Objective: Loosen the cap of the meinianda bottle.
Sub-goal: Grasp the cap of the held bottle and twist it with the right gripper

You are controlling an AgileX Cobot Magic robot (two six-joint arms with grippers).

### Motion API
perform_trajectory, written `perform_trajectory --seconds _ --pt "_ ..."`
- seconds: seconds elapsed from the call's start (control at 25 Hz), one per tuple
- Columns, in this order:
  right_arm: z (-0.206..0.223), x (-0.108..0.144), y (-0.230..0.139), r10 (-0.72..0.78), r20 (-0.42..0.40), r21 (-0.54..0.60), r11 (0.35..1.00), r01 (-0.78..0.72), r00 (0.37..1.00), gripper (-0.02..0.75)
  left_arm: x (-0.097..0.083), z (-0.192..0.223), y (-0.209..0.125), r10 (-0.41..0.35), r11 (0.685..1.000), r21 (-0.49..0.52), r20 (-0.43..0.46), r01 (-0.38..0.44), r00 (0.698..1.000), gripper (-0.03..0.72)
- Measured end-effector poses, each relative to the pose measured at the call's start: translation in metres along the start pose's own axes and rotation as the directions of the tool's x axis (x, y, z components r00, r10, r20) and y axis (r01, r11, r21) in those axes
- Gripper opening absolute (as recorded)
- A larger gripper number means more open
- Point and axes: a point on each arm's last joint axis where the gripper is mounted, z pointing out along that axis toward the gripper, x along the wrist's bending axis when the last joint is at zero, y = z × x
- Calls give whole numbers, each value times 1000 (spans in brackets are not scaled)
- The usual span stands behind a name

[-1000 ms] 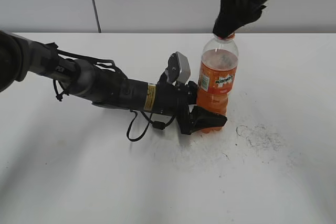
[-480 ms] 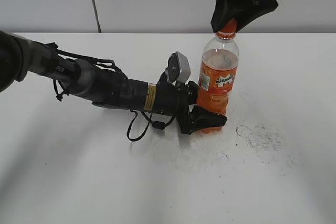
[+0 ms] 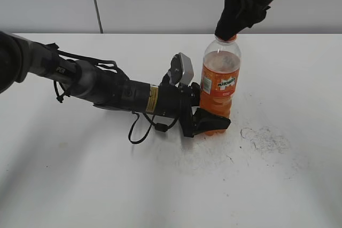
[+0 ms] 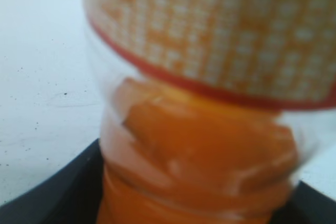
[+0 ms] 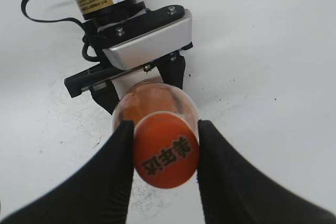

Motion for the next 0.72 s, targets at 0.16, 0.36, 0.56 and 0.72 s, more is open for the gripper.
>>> perform_trajectory --seconds 0.16,0.36,0.56,0.72 --pt "0 1 1 52 -8 -12 999 -52 999 314 0 0 0 1 1000 -2 2 -1 1000 545" --pt "0 0 3 493 -13 -29 869 -493 870 557 0 0 0 -10 1000 -1 -1 10 1000 545" --pt "0 1 2 749 -23 -2 662 -750 662 465 0 0 0 -11 1000 -1 -1 11 1000 545" --pt "0 -1 -2 758 25 5 652 -758 652 271 0 0 0 -12 1000 -1 0 12 1000 545"
